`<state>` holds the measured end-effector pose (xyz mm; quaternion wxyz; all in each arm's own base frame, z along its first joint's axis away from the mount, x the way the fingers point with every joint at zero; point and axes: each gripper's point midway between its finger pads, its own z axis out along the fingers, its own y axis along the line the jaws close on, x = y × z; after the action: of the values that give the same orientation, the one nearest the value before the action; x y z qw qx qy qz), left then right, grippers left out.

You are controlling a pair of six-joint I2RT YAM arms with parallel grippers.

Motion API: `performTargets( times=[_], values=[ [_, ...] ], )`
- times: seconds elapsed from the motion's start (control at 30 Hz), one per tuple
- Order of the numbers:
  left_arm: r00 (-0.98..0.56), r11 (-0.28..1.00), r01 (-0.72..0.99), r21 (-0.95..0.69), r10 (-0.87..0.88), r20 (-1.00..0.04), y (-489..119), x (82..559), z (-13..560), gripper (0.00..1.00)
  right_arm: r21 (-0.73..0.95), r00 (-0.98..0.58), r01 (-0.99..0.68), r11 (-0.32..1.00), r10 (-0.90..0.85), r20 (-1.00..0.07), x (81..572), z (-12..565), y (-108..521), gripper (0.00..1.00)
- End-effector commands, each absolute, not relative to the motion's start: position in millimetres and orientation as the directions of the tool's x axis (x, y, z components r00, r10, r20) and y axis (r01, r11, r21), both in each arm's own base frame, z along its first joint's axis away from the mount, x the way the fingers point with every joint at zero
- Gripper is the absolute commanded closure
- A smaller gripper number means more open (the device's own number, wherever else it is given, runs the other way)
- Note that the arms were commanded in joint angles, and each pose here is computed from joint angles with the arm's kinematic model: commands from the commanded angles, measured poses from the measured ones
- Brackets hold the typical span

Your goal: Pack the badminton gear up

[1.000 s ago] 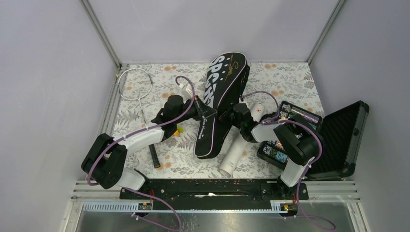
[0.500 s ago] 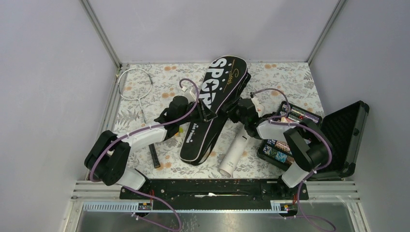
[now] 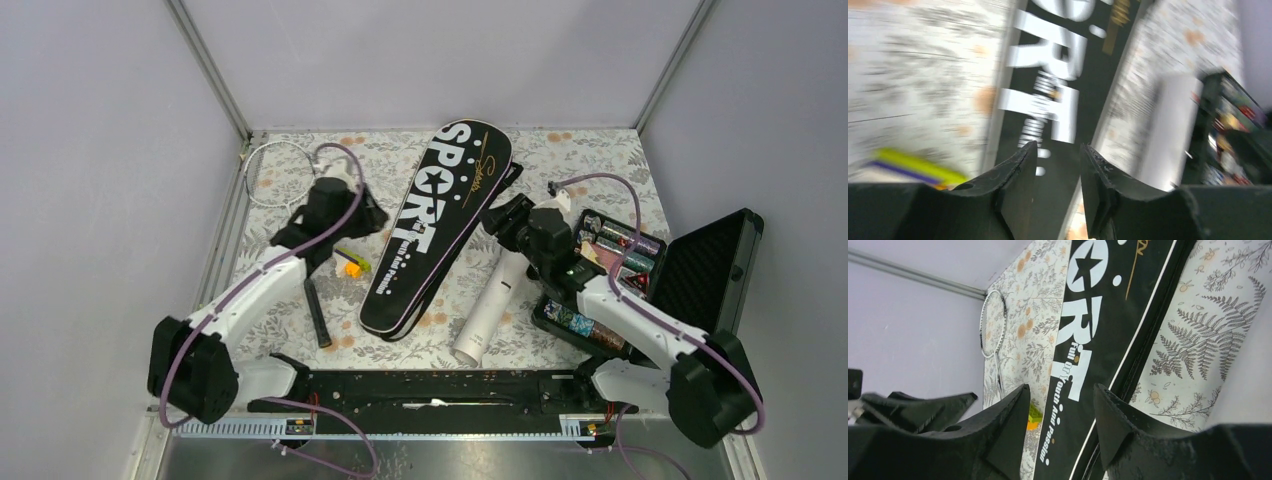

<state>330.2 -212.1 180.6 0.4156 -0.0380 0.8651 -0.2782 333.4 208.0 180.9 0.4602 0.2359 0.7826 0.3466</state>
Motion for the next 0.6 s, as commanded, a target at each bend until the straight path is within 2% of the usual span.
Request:
performTargets(
  times=[0.0,0.13,0.33,0.47,0.57],
  values=[
    [-0.602,0.949,-0.091,-0.302,-0.295,-0.742,-103.1,333.5,171.4,0.58,0.714,-0.432,-0.092,0.694,0.618,-0.657,318.5,211.1,201.9,0.44],
    [-0.604,0.94,-0.248,-0.234,-0.339,-0.721,-42.3,333.2,154.3,0.57,0.719,-0.413,-0.148,0.679,0.618,-0.669,310.0,232.9,200.7,0.46],
    [-0.642,0.905,-0.366,-0.218,-0.415,-0.644,10.6,350.6,126.6,0.58,0.718,-0.416,-0.199,0.667,0.606,-0.678,305.5,244.8,205.4,0.47],
    [-0.724,0.896,-0.385,-0.224,-0.443,-0.529,22.1,360.2,95.1,0.61,0.725,-0.409,-0.224,0.651,0.612,-0.677,306.2,253.4,208.4,0.47],
    [-0.749,0.89,-0.406,-0.207,-0.454,-0.484,30.4,361.7,76.7,0.62,0.727,-0.4,-0.233,0.646,0.618,-0.677,307.5,257.5,209.4,0.47]
  ],
)
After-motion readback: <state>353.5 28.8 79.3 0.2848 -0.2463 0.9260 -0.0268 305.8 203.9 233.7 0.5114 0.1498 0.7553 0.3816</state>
